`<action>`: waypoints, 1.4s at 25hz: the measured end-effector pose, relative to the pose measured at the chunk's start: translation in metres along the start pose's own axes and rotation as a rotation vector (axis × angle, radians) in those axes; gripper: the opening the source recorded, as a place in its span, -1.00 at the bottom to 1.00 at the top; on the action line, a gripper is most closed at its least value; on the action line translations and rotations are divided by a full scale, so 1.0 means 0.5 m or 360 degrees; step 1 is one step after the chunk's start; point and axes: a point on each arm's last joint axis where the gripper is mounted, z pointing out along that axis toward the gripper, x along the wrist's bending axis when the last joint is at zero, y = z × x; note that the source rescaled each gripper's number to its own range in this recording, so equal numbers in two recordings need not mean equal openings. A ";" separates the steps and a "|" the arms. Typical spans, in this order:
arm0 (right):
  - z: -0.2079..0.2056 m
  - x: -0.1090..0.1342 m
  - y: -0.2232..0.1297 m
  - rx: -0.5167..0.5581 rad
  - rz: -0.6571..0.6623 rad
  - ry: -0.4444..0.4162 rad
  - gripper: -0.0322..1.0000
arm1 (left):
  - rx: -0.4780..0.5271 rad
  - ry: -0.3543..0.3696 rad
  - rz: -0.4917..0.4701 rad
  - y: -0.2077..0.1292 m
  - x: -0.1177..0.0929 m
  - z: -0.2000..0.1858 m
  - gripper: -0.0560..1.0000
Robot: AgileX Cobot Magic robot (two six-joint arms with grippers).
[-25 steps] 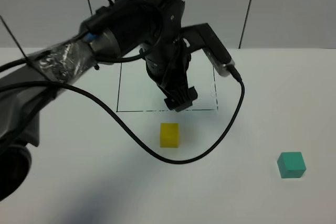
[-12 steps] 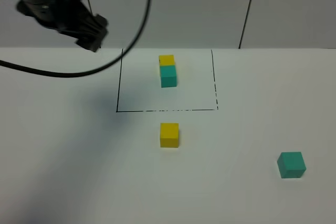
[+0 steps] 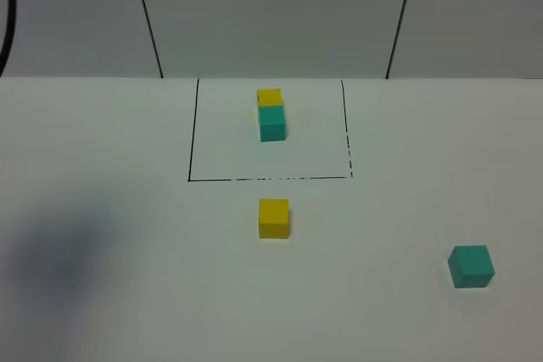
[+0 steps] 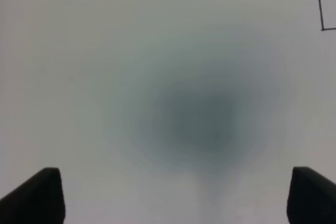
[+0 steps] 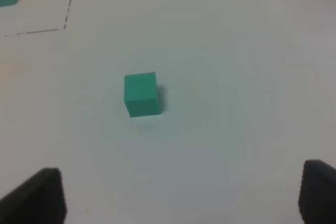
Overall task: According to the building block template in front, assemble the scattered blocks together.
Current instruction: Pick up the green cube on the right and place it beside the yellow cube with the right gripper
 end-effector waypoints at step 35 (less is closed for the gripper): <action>0.000 0.000 0.000 0.0000 0.0000 0.0000 0.64 | -0.0794 -0.0114 -0.0310 -0.543 0.014 -0.030 0.36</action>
